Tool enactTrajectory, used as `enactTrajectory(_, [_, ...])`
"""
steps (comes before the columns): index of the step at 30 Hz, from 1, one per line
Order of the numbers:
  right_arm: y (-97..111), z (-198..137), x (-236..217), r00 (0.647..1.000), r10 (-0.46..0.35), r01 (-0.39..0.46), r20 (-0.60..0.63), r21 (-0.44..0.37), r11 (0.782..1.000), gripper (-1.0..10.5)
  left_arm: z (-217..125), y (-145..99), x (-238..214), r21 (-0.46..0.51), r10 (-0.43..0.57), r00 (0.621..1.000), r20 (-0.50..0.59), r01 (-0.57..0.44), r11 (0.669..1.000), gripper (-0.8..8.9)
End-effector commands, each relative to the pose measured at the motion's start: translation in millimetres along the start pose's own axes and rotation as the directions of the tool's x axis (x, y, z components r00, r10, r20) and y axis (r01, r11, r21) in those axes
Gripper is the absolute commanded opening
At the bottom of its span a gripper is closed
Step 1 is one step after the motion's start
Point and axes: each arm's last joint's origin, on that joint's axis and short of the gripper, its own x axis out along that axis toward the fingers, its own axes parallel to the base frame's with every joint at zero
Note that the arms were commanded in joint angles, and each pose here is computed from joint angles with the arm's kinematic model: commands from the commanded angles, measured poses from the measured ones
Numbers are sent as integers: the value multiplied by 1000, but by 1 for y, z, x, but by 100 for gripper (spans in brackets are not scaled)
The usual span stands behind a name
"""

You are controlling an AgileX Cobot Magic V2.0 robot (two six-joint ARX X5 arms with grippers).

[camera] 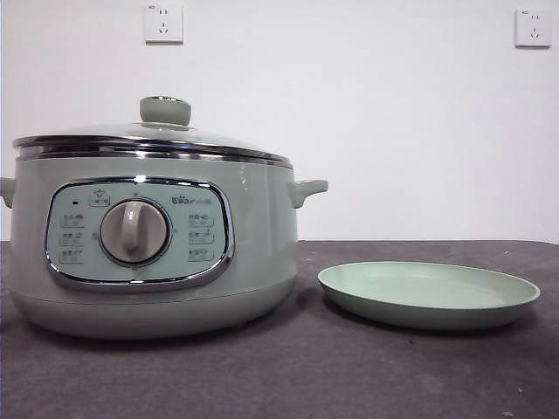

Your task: Take the corn out from the steamer,put the corn on the plate,close the lid

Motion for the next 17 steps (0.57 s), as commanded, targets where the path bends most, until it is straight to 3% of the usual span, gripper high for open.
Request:
enactTrajectory(1, [9, 7, -3, 999, 47, -48, -12, -58, 997, -9, 9, -6, -4, -1, -9, 1000, 10, 9, 1000, -8])
enactTrajectory(7, [38, 34, -10, 996, 78, -84, -38, -207, 975, -9, 38, -26, -18, 93, -1, 1000, 4, 1, 996, -8])
enactTrajectory(11, [61, 58, -12, 997, 62, -77, -55, -345, 936, -9, 64, -41, -24, 189, 4, 1000, -12, -2, 982, -8])
enactTrajectory(17, [94, 93, -9, 994, 44, -85, -98, -470, 879, -9, 104, -63, -27, 294, -21, 999, -39, 32, 955, -8])
